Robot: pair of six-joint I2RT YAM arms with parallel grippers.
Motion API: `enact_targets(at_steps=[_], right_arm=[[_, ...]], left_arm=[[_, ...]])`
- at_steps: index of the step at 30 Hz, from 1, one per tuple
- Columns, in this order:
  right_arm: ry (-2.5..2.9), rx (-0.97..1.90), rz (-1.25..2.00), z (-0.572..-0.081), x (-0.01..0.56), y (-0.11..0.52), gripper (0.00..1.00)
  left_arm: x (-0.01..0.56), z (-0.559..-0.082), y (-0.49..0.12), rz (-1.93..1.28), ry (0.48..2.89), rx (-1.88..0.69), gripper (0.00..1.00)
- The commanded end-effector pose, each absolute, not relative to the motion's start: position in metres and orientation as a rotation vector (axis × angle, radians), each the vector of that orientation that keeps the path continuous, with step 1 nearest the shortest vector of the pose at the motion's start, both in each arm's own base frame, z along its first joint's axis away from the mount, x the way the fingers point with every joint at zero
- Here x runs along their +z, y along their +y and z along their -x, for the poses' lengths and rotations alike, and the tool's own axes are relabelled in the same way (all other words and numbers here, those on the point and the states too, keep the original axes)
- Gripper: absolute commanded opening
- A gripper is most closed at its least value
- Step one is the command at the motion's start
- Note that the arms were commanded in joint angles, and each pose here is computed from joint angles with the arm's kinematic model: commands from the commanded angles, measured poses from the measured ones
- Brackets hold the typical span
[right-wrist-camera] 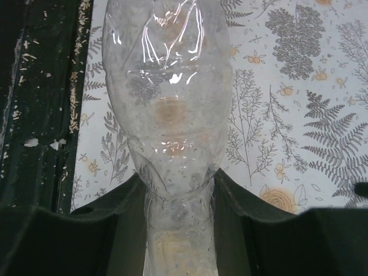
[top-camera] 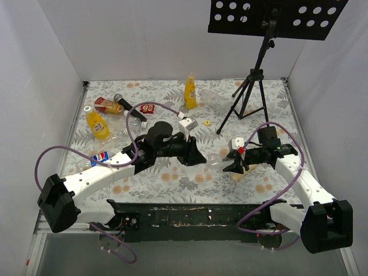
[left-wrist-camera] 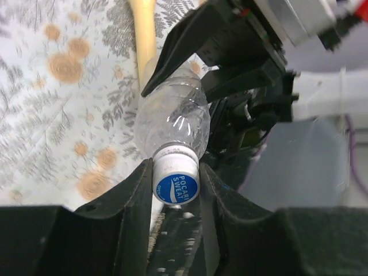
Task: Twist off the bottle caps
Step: Unscrew the bottle cap from the plastic bottle.
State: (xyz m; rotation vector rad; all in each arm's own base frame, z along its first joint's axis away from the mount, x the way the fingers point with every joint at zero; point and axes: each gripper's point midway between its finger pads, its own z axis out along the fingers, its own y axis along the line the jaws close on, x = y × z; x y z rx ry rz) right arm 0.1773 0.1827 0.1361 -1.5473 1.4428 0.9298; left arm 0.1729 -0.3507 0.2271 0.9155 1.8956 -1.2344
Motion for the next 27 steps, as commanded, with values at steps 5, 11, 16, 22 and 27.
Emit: enact_targets(at_steps=[5, 11, 16, 22, 27], right_arm=[[1.483, 0.85, 1.52, -0.193, 0.133, 0.179, 0.11], [1.488, 0.843, 1.514, -0.194, 0.132, 0.177, 0.11], [1.492, 0.851, 1.509, -0.193, 0.132, 0.177, 0.11], [1.49, 0.857, 1.509, -0.192, 0.132, 0.177, 0.11], [1.482, 0.864, 1.513, -0.19, 0.133, 0.176, 0.11]], left_arm=[[0.244, -0.196, -0.355, 0.125, 2.309, -1.427, 0.0], [0.243, -0.206, -0.351, 0.045, 2.279, -1.319, 0.25], [0.251, -0.208, -0.339, -0.073, 2.193, -1.246, 0.75], [0.262, -0.205, -0.315, -0.252, 2.051, -1.149, 0.98], [0.27, -0.197, -0.293, -0.504, 1.878, -1.064, 0.98]])
